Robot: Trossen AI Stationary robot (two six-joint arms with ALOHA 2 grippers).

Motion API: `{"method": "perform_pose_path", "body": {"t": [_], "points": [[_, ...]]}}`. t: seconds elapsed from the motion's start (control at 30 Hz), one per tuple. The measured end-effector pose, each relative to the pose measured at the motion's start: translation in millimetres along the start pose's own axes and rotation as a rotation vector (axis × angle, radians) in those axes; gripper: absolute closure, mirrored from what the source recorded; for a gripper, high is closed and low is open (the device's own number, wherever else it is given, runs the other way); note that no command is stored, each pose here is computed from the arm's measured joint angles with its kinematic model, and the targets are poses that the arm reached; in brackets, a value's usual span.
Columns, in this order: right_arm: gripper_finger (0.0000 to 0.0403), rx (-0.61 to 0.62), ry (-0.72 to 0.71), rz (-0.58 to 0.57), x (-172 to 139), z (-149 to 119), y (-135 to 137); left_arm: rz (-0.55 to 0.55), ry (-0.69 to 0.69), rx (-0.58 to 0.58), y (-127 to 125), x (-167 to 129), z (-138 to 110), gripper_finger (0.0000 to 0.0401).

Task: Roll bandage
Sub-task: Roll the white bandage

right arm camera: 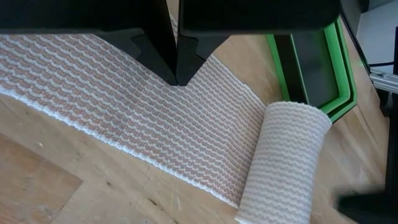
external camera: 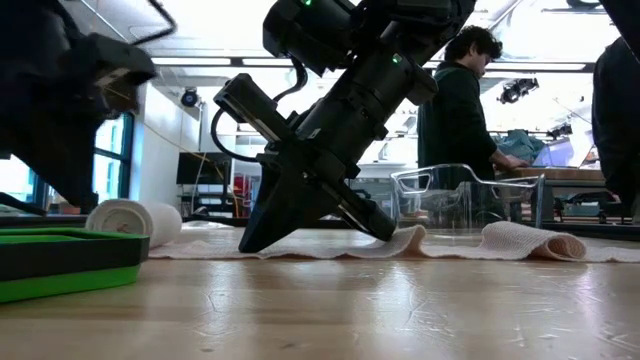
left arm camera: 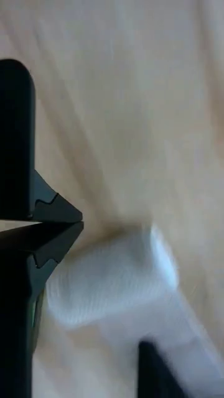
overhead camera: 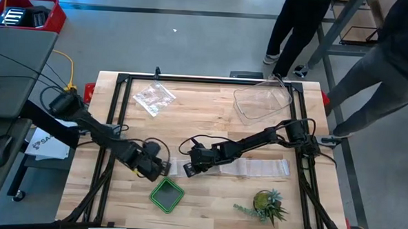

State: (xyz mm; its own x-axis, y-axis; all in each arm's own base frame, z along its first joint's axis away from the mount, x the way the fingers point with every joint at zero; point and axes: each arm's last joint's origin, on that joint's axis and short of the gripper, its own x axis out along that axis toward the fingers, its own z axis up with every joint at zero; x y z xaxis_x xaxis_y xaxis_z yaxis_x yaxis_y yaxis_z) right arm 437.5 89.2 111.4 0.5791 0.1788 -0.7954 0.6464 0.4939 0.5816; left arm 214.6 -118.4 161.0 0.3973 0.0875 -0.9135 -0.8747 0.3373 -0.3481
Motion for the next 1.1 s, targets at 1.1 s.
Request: {"method": "perform_pose_path", "body": {"t": [1.1], "points": [[0.0403,0.000,0.002,0.001,0,0,0,0.029,0.031,-0.036,-7,34,-5,0.0401]]}}
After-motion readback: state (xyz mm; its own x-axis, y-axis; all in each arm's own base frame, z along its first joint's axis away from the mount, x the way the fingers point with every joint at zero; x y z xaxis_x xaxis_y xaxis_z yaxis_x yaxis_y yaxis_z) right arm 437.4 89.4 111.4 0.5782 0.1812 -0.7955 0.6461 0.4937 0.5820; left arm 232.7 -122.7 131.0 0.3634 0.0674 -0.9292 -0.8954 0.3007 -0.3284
